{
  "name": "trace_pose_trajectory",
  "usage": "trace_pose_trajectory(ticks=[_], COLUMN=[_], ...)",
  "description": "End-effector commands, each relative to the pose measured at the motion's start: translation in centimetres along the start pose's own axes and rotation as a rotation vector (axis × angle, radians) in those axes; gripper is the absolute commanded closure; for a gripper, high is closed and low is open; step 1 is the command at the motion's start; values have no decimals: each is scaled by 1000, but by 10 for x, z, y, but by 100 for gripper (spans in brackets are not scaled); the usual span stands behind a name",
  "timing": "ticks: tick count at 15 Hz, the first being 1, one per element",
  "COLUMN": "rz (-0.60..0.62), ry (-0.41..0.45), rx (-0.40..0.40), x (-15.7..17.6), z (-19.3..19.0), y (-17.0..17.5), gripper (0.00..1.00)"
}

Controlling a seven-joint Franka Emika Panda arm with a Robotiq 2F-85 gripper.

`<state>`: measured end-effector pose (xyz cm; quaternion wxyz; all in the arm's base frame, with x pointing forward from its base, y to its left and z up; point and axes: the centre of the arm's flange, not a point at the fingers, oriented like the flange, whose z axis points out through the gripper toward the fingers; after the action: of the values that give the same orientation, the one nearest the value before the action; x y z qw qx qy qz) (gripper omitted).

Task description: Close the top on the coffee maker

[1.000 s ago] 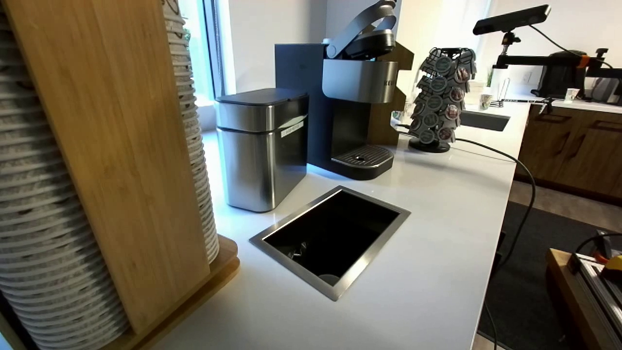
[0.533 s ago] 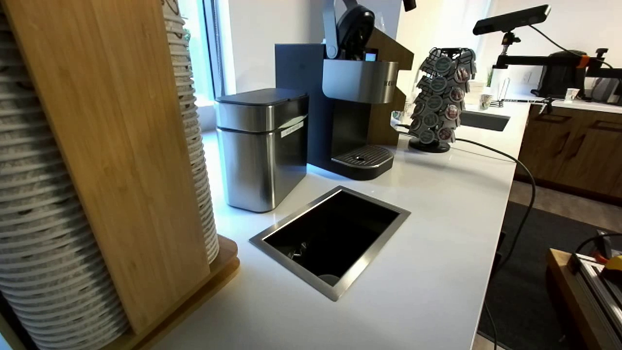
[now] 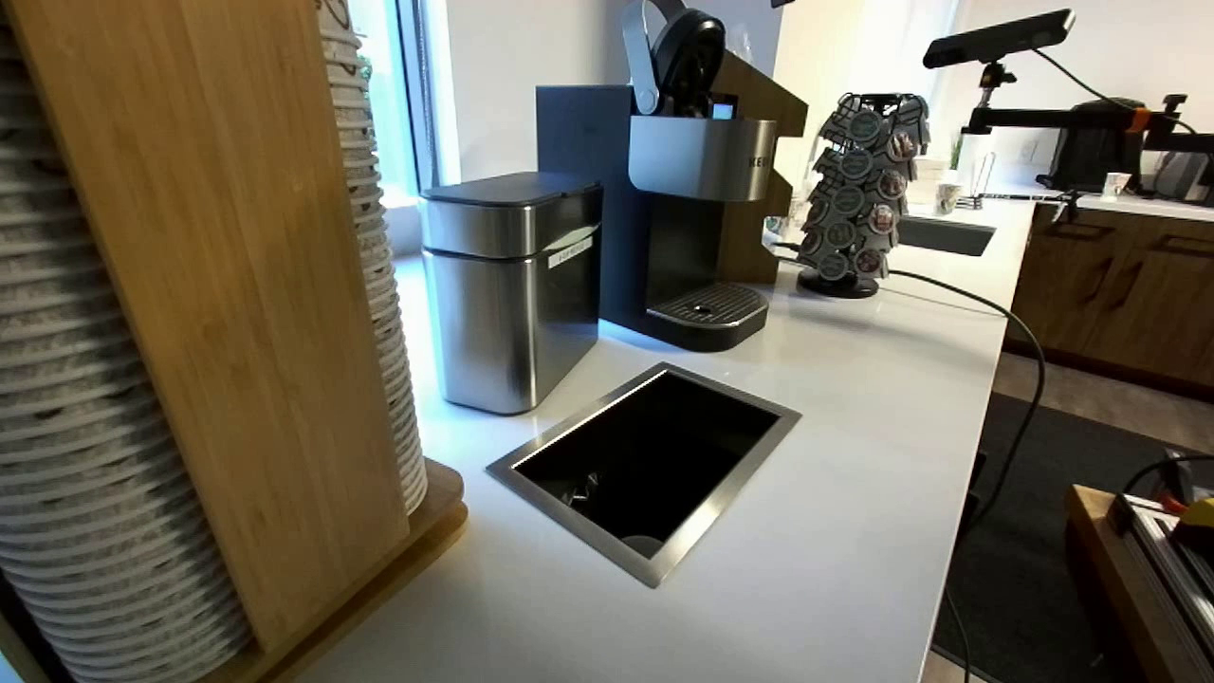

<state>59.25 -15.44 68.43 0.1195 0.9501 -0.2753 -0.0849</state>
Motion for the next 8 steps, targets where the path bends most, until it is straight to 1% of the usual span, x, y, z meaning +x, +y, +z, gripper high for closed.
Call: trace_pose_trajectory(ticks=[1, 2, 3, 6, 7, 8], rz=[-39, -65, -86, -143, -153, -180], ry=[57, 95, 165, 324, 381, 416], rx=[70, 94, 111, 153, 153, 172], x=[-4, -1, 5, 26, 33, 43], z=[-39, -45, -52, -75, -81, -84], y=[-28, -37, -46, -68, -75, -84], gripper=[100, 100, 100, 100, 100, 100])
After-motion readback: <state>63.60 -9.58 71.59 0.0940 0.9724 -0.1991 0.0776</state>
